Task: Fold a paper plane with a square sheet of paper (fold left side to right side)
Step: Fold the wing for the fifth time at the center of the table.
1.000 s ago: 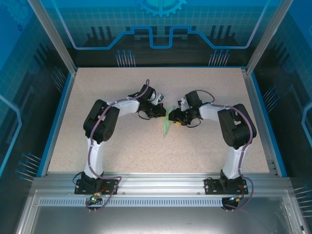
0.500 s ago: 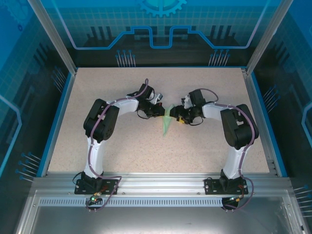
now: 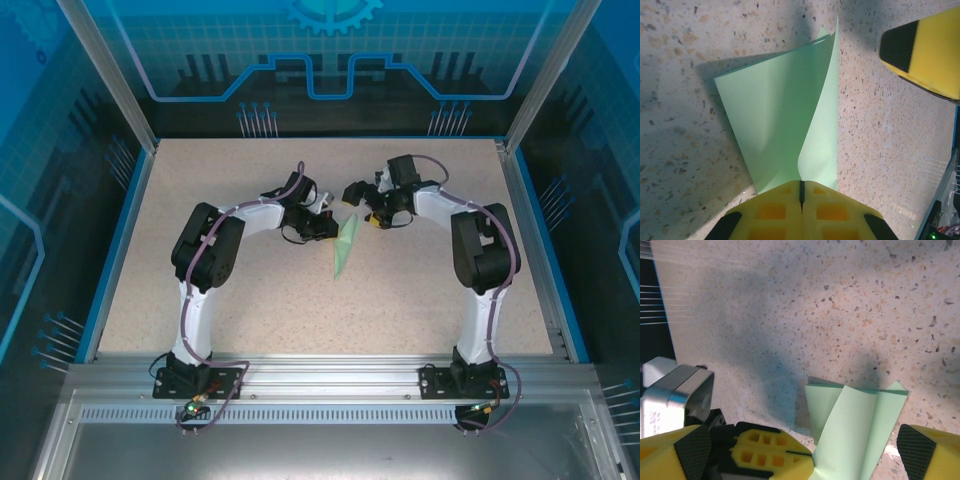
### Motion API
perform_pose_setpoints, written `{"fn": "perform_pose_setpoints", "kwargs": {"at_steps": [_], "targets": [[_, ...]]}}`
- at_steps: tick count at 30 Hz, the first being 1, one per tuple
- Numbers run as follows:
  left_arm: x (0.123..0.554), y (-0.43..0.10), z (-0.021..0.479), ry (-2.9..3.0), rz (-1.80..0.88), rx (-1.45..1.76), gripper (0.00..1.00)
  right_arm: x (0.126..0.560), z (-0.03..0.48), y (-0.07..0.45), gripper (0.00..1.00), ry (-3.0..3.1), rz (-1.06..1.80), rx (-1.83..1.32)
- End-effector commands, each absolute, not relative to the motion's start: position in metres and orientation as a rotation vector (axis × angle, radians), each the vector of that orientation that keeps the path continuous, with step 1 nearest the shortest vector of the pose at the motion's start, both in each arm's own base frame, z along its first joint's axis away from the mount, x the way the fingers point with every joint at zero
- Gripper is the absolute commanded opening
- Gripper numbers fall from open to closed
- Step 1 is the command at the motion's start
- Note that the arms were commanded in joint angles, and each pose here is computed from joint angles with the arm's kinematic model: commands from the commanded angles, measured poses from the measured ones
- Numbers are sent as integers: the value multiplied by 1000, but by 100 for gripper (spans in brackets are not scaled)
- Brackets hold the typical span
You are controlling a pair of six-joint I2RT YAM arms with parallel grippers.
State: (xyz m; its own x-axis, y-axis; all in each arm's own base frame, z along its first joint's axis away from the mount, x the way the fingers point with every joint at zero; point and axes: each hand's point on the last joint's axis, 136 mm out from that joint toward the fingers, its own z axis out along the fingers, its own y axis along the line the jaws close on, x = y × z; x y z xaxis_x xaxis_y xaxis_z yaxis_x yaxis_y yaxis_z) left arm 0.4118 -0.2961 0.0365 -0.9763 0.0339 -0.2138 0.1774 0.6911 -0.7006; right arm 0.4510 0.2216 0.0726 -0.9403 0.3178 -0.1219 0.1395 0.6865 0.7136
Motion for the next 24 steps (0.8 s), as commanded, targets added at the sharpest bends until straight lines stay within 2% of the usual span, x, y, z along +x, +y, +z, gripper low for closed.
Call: {"fn": "perform_pose_setpoints", "kwargs": {"at_steps": [1,24], "targets": [[413,-295,34,2719,-1184,187,4,445,60,230,99,2752,1069,429],[414,-296,37,2707,-1187,198,4,439,25,246,100,2901,940,402]]}}
